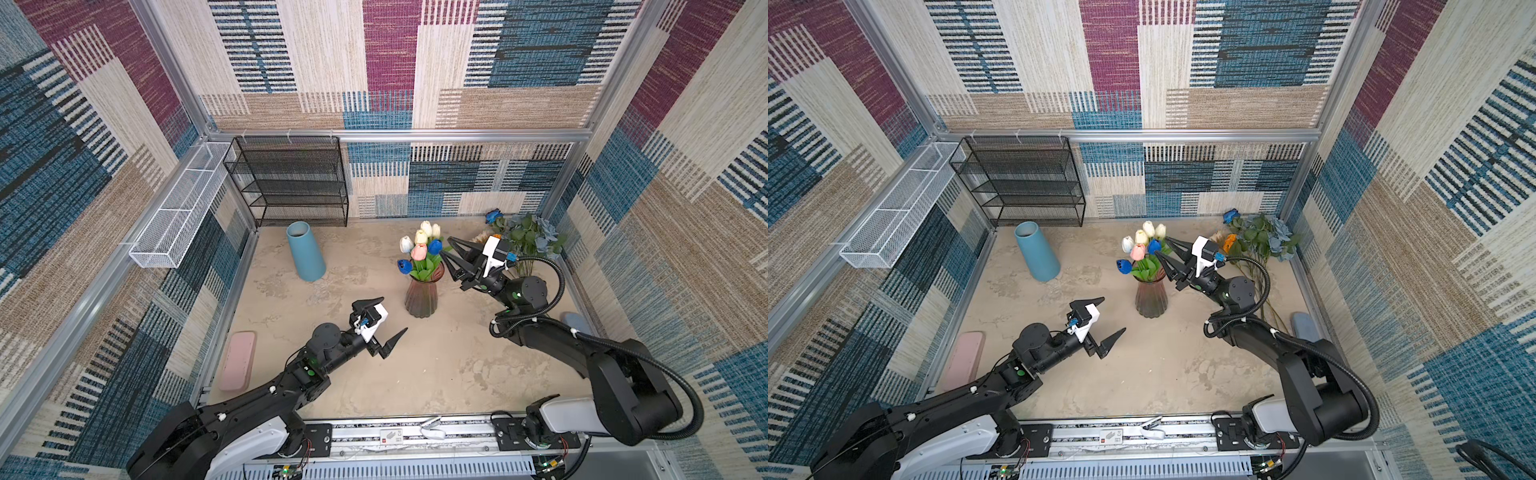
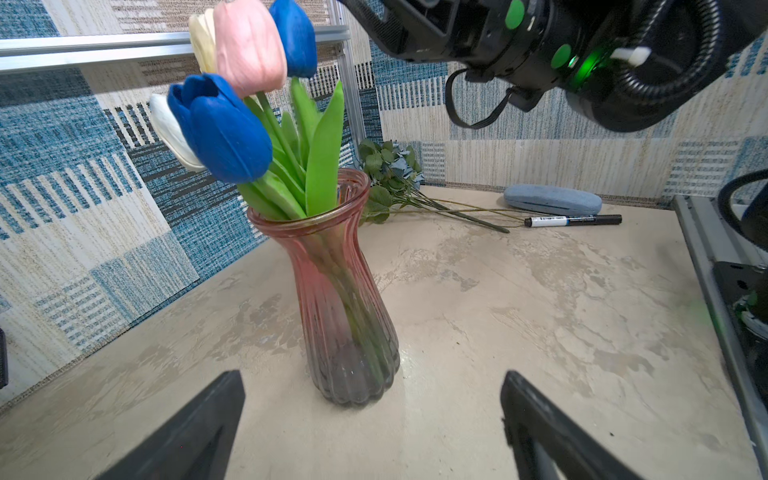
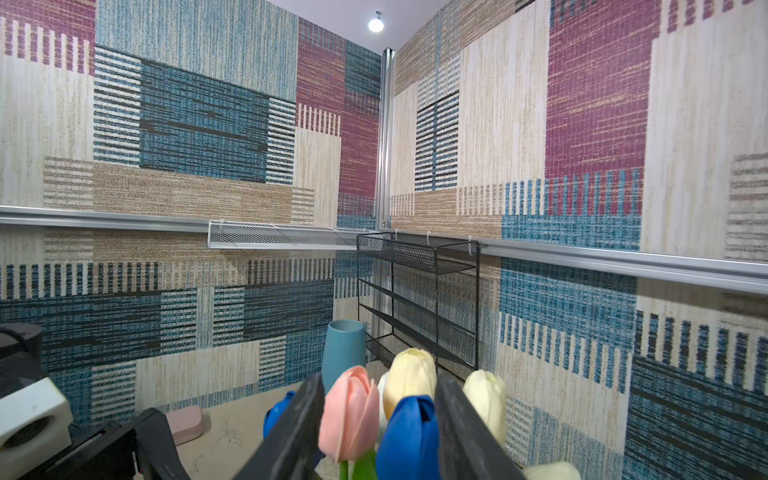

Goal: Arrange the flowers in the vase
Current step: 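Open the right gripper and draw it back from the vase, then push the pink vase farther from the robot with the right gripper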

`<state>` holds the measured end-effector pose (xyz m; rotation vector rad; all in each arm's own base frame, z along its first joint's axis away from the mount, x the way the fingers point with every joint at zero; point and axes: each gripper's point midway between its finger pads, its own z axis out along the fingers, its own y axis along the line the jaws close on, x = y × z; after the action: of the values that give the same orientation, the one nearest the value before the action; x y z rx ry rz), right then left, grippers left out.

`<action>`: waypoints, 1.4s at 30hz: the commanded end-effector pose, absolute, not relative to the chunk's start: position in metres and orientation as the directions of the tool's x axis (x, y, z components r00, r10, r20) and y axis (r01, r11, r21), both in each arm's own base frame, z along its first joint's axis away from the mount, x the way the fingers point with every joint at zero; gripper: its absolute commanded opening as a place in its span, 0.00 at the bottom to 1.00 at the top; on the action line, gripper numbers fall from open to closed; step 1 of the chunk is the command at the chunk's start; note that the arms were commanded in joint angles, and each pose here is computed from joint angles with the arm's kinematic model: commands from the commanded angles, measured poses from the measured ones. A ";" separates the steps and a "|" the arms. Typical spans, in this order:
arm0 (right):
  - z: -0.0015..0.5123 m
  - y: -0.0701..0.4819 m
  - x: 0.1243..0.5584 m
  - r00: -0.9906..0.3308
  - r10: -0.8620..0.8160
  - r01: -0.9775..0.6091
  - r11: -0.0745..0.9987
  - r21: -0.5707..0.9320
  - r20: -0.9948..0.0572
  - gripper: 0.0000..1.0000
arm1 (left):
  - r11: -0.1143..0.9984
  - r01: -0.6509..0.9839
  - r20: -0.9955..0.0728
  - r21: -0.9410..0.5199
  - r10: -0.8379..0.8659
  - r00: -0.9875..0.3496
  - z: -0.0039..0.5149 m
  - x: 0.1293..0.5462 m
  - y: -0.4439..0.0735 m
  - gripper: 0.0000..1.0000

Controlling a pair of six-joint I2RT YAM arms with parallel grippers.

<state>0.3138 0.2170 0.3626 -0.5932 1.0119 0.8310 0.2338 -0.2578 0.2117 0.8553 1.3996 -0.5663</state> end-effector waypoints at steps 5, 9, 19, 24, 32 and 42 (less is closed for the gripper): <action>0.347 0.194 0.303 0.224 0.264 -0.749 0.662 0.007 -0.938 0.71 | 0.603 0.780 -0.985 0.171 0.098 0.140 0.220 0.238 -0.261 0.99; 0.323 0.182 0.287 0.205 0.262 -0.726 0.686 0.033 -0.943 0.79 | 0.606 0.777 -0.986 0.168 0.089 0.143 0.222 0.240 -0.262 0.99; 0.243 0.198 0.288 0.105 0.174 -0.771 0.636 0.030 -0.979 0.86 | 0.619 0.769 -0.986 0.160 0.067 0.152 0.226 0.241 -0.260 0.99; 0.225 0.212 0.308 0.100 0.133 -0.765 0.644 0.009 -0.986 0.91 | 0.628 0.761 -0.986 0.162 0.068 0.154 0.227 0.241 -0.257 0.99; 0.211 0.235 0.336 0.097 0.114 -0.775 0.632 -0.003 -0.989 0.92 | 0.632 0.757 -0.986 0.166 0.081 0.148 0.226 0.240 -0.255 0.99; 0.192 0.258 0.365 0.110 0.064 -0.783 0.621 -0.046 -0.992 0.88 | 0.641 0.749 -0.986 0.166 0.088 0.143 0.222 0.238 -0.249 0.99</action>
<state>0.3618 0.2530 0.1825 -0.6625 1.3893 0.7180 0.2365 -0.2529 0.2189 0.8123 1.3626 -0.5483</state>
